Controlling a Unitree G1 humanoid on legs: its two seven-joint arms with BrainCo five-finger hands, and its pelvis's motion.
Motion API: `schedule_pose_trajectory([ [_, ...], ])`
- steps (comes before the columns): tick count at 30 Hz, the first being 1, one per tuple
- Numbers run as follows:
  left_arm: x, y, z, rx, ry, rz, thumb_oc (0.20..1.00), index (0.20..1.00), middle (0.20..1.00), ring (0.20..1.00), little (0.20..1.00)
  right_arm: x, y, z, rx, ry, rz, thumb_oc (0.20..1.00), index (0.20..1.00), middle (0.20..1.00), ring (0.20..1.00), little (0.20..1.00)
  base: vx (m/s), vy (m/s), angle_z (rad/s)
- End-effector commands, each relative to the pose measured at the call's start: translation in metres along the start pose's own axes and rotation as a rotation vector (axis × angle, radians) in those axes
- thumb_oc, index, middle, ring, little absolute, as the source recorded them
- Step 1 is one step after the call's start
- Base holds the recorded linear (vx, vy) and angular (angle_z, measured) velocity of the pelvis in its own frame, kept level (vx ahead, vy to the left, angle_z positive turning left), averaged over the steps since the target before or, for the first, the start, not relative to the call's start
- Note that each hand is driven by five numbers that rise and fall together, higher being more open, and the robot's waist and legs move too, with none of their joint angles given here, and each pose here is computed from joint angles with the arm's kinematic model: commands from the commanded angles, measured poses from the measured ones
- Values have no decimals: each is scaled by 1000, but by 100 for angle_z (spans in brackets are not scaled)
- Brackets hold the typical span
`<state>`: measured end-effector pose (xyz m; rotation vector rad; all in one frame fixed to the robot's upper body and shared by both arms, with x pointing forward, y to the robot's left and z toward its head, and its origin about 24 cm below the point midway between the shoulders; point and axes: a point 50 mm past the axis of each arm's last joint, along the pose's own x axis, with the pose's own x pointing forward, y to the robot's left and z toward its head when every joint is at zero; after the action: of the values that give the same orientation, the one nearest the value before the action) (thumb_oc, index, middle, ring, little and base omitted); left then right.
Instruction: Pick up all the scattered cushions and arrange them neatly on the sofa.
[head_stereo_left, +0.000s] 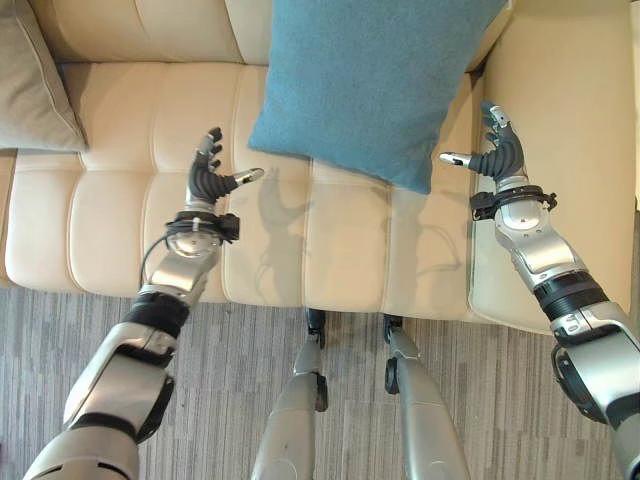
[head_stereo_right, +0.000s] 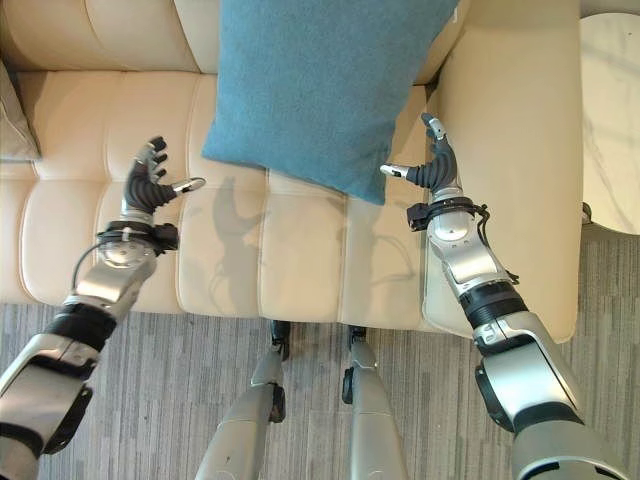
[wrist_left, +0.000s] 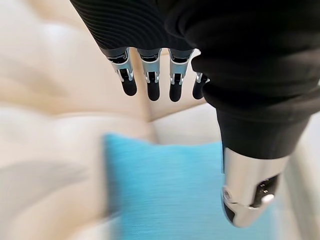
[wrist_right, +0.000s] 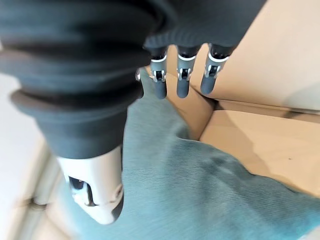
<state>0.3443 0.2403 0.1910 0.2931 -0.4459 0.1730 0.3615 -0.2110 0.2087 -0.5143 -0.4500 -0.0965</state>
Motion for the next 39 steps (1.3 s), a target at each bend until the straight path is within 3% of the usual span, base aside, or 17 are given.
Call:
schedule_pose_trajectory([
  [1,-7,16,10,40,-101,-9,1000,1000,1000,1000,1000,-16,-17,9,-85,-121,43,1000,1000,1000,1000,1000,-6,25,-9],
  [2,-36,21,-14,-4,-7,-18,1000,1000,1000,1000,1000,-44,-18,-14,-59,-41,70,1000,1000,1000,1000,1000,-6,25,-8],
  [3,-36,21,-14,-3,-6,-19,1000,1000,1000,1000,1000,-44,-18,-14,-59,-41,70,1000,1000,1000,1000,1000,1,47,-6],
  [6,-97,28,-62,-31,224,-34,1000,1000,1000,1000,1000,-101,-18,-56,-12,146,109,1000,1000,1000,1000,1000,35,77,-5],
  [7,-146,41,-101,92,454,-68,1000,1000,1000,1000,1000,-151,-19,-97,-10,364,125,1000,1000,1000,1000,1000,57,105,-3],
  [8,-146,41,-101,92,454,-68,1000,1000,1000,1000,1000,-151,-19,-97,-10,364,125,1000,1000,1000,1000,1000,72,108,2],
  [11,-195,51,-128,188,660,-105,1000,1000,1000,1000,1000,-201,-18,-131,-81,583,178,1000,1000,1000,1000,1000,6,87,-2],
  [14,-245,48,-148,153,853,-101,1000,1000,1000,1000,1000,-248,-8,-157,-16,800,165,1000,1000,1000,1000,1000,-33,100,-4],
  [18,-275,49,-161,246,984,-172,1000,1000,1000,1000,1000,-276,14,-176,-21,953,251,1000,1000,1000,1000,1000,-173,103,-22],
  [28,-269,46,-161,220,972,-134,1000,1000,1000,1000,1000,-285,27,-178,-12,990,252,1000,1000,1000,1000,1000,-277,11,-34],
  [39,-250,31,-160,157,911,-93,1000,1000,1000,1000,1000,-269,9,-179,-1,969,138,1000,1000,1000,1000,1000,-270,-157,12],
])
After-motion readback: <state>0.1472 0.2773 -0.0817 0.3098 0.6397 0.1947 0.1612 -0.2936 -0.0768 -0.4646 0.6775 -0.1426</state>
